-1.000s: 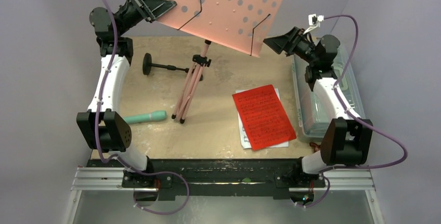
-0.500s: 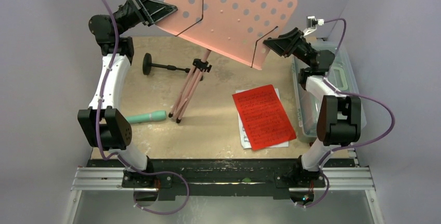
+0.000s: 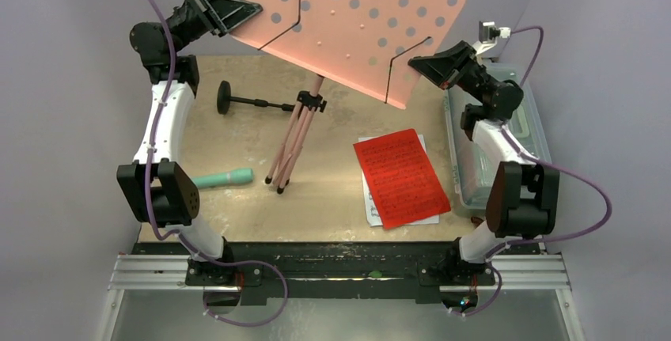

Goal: Set up the instrument practice props

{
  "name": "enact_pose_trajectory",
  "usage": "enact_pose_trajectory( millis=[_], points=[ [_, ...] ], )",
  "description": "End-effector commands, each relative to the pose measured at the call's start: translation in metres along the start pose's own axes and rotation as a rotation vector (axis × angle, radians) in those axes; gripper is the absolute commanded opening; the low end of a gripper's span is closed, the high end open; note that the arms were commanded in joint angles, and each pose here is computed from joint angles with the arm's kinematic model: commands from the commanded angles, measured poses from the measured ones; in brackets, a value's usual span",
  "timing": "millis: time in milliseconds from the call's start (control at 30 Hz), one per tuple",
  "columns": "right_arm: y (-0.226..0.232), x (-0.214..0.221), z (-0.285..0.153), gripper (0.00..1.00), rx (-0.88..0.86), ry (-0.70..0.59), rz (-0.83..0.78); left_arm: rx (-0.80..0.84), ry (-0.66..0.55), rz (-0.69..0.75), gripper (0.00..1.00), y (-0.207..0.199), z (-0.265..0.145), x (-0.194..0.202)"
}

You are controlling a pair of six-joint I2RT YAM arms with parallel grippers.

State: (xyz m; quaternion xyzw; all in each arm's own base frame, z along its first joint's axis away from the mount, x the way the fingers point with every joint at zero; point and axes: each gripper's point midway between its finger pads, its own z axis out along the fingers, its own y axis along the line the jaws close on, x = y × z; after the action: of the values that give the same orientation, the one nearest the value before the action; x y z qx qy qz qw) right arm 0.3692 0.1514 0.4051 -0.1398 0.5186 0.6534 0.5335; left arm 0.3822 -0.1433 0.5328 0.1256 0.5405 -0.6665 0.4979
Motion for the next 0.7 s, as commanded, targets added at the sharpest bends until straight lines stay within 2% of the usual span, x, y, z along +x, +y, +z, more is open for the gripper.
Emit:
enact_pose_trajectory(
  millis=[0,167,333,533,667],
  points=[
    [0.063,-0.05,0.024,0.0,-0.039,-0.116,-0.345,0.095,-0.221,0.2,0.0,-0.066,0.016,-0.044],
    [0.083,-0.081,0.038,0.0,-0.02,-0.116,-0.55,0.236,-0.216,0.286,0.0,-0.074,0.01,-0.034],
    [0.101,-0.097,0.047,0.0,-0.001,-0.096,-0.677,0.328,-0.202,0.212,0.0,-0.056,-0.004,-0.012],
    [0.096,-0.075,0.037,0.0,0.035,-0.059,-0.696,0.177,-0.187,0.152,0.0,0.0,-0.015,0.019],
    [0.091,-0.058,0.041,0.0,0.075,-0.037,-0.696,0.01,-0.178,0.019,0.09,0.052,-0.027,0.036]
  ],
)
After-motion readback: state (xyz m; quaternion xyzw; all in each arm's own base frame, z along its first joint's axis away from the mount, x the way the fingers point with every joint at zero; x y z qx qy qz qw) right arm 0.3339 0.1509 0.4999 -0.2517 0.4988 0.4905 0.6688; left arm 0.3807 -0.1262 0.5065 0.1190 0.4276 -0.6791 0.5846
